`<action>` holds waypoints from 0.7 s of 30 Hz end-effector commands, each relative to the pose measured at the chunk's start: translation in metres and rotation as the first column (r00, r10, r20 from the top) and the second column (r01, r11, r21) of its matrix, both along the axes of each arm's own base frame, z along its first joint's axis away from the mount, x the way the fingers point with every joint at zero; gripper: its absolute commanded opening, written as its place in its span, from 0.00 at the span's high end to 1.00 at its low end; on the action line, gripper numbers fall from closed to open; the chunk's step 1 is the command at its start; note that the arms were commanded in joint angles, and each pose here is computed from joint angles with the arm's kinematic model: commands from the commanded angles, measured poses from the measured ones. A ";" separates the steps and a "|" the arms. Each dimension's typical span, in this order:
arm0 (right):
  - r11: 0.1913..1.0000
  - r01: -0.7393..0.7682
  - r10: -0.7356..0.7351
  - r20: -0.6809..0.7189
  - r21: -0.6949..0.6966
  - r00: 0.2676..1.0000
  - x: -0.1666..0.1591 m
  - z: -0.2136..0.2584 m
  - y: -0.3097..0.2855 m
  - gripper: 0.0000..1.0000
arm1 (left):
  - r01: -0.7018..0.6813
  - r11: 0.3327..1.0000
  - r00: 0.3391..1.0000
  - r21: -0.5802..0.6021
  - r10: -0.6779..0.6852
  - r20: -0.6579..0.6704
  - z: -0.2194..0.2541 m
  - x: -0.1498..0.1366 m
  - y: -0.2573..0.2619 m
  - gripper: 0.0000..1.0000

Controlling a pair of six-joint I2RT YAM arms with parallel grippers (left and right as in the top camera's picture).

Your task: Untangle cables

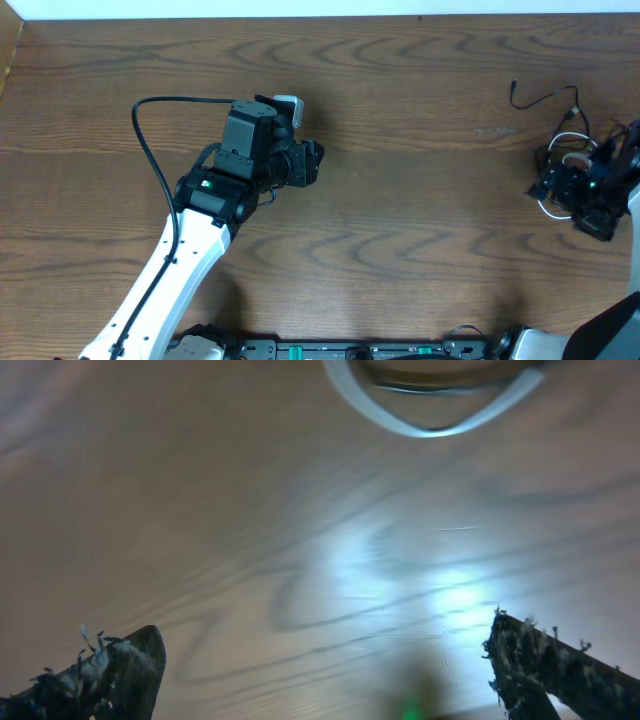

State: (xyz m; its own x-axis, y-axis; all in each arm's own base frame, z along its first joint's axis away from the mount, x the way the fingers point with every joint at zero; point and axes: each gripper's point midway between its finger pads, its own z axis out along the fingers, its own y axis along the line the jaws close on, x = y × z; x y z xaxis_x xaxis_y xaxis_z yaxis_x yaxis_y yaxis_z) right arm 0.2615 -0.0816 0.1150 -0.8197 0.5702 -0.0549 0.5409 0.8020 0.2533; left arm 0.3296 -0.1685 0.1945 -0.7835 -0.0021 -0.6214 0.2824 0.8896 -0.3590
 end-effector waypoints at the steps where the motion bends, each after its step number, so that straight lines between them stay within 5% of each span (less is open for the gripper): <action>1: 0.990 -0.025 0.011 0.104 0.137 0.994 0.018 0.012 0.021 0.01 | 0.002 1.000 1.000 0.013 -0.002 0.019 0.004 0.000 0.003 0.43; 8: 0.993 -0.074 0.053 0.204 0.097 0.978 0.047 0.017 0.029 0.01 | -0.021 0.999 0.999 0.034 0.020 0.027 0.003 0.003 0.008 0.43; 10: 0.983 -0.170 0.149 0.251 0.064 0.956 0.059 0.020 0.046 0.01 | -0.085 0.992 0.996 0.096 0.082 0.041 -0.001 0.008 0.022 0.28; 14: 0.908 -0.417 0.406 0.316 -0.035 0.858 0.074 0.024 0.093 0.01 | -0.241 0.939 0.970 0.244 0.241 0.032 -0.015 0.008 0.060 0.20; 21: 0.822 -0.530 0.561 0.130 -0.209 0.818 0.056 0.007 0.116 0.01 | -0.404 0.847 0.855 0.347 0.484 -0.187 -0.054 -0.027 0.114 0.07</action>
State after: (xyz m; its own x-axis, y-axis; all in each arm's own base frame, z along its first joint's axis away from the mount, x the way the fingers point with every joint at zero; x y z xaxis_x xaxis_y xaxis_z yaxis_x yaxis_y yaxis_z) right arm 0.3243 0.0406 0.1271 -0.9514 0.0693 -0.3002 -0.0143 0.9633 0.2679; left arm 0.3099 -0.0854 0.1513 -0.8690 -0.1050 -0.4835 -0.0632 0.9928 -0.1020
